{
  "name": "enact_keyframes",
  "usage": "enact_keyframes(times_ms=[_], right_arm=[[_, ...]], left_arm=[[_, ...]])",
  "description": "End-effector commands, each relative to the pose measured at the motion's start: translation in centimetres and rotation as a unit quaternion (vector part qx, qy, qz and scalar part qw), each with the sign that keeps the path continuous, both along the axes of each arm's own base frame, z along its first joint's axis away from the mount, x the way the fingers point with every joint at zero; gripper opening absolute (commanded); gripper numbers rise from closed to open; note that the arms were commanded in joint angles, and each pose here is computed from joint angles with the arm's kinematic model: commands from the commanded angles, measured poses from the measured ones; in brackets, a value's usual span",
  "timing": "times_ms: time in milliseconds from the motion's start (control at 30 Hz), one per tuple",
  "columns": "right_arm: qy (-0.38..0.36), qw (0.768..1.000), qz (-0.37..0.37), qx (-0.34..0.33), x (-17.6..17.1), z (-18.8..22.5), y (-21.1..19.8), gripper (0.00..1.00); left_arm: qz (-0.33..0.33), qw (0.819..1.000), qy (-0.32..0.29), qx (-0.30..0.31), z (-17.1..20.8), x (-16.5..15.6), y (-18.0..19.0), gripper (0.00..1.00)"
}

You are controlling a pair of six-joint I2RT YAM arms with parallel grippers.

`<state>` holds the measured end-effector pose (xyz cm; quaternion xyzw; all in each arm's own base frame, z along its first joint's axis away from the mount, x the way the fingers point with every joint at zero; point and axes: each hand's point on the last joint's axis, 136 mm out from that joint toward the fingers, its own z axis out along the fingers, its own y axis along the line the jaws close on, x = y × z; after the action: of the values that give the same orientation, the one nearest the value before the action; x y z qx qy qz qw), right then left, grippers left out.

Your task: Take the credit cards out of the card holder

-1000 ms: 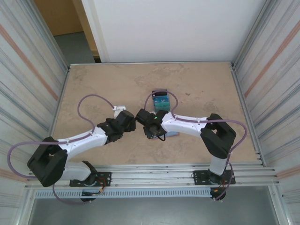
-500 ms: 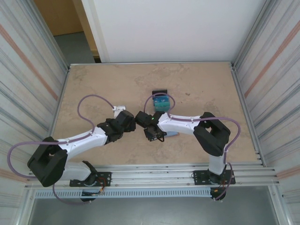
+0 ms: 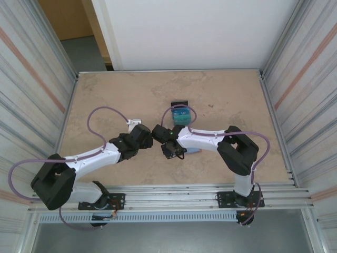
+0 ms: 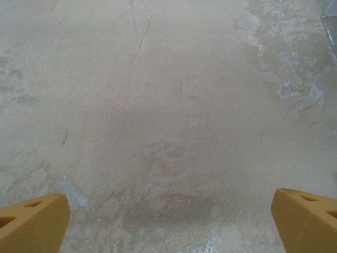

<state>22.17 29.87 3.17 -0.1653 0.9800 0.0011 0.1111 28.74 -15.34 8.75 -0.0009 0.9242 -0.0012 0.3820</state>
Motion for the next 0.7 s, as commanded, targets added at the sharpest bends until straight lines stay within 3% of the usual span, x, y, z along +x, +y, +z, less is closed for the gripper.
enact_keyframes(times_ms=[0, 667], right_arm=[[0.005, 1.0, -0.001, -0.012, 0.1, -0.6, -0.6, 0.31], [0.014, 1.0, -0.006, -0.018, 0.1, -1.8, -1.0, 0.32]], left_arm=[[0.012, 1.0, -0.004, -0.001, 0.0, 0.1, 0.6, 0.99], [0.01, 1.0, -0.008, -0.002, 0.2, 0.2, 0.4, 0.99]])
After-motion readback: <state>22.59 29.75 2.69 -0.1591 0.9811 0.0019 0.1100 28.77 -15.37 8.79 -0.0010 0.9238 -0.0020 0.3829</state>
